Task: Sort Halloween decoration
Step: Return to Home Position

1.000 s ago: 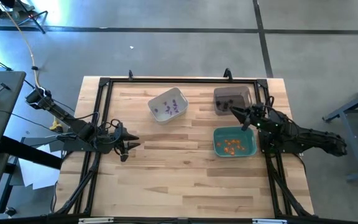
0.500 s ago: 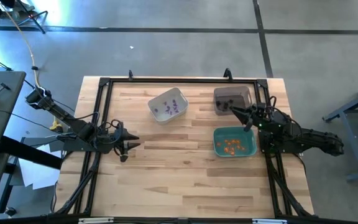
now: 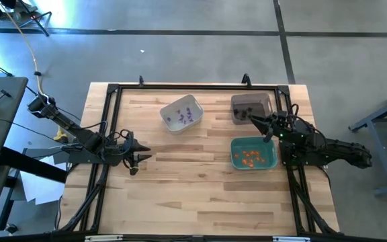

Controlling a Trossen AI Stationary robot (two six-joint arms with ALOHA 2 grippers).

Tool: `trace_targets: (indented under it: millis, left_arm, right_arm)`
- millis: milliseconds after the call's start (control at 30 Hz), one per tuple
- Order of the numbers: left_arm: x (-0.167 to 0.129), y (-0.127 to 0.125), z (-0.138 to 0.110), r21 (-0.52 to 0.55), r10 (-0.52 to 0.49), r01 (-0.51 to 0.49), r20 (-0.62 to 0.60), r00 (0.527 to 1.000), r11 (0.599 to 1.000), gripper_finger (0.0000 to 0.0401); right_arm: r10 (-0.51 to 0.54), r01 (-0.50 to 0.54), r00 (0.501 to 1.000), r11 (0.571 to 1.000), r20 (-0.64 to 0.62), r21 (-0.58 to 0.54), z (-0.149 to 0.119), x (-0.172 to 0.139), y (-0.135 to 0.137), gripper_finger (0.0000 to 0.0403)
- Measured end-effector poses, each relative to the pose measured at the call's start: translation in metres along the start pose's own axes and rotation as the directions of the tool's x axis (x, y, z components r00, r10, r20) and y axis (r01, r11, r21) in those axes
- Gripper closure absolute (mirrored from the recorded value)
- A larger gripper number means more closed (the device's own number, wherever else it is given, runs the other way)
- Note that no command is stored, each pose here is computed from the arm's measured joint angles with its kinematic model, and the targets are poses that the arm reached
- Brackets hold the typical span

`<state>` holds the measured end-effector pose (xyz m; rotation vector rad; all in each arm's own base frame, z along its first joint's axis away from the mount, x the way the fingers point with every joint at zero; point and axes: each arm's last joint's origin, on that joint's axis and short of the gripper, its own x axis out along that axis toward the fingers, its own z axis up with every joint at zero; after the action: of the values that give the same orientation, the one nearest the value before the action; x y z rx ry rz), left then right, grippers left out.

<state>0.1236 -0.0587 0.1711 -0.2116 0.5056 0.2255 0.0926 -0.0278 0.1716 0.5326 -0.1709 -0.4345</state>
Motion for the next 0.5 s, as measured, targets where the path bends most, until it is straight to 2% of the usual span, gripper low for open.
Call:
trace_targets:
  millis: [133,233,333,433,500]
  left_arm:
    - [0.000,0.001,-0.001,-0.003,0.006,-0.006,-0.006,1.000,1.000,0.0270]
    - [-0.001,0.006,-0.007,0.005,0.051,-0.051,-0.061,0.997,0.999,0.0270]
    - [-0.004,0.009,-0.009,0.032,0.055,-0.053,-0.078,0.995,0.998,0.0270]
    - [-0.008,0.010,-0.004,0.071,0.024,-0.021,-0.039,0.999,0.997,0.0270]
    - [-0.012,0.010,0.001,0.137,-0.004,0.003,0.006,1.000,0.991,0.0270]
  right_arm:
    - [0.000,0.000,1.000,1.000,0.000,0.000,0.000,0.000,0.000,0.0270]
    - [0.000,0.000,1.000,1.000,0.000,0.000,0.000,0.000,0.000,0.0270]
    - [-0.001,0.001,1.000,1.000,0.000,0.000,0.000,0.000,0.000,0.0270]
    - [-0.001,0.001,1.000,1.000,0.000,0.000,0.000,0.000,0.000,0.0270]
    - [-0.001,0.001,1.000,1.000,0.000,0.000,0.000,0.000,0.000,0.0270]
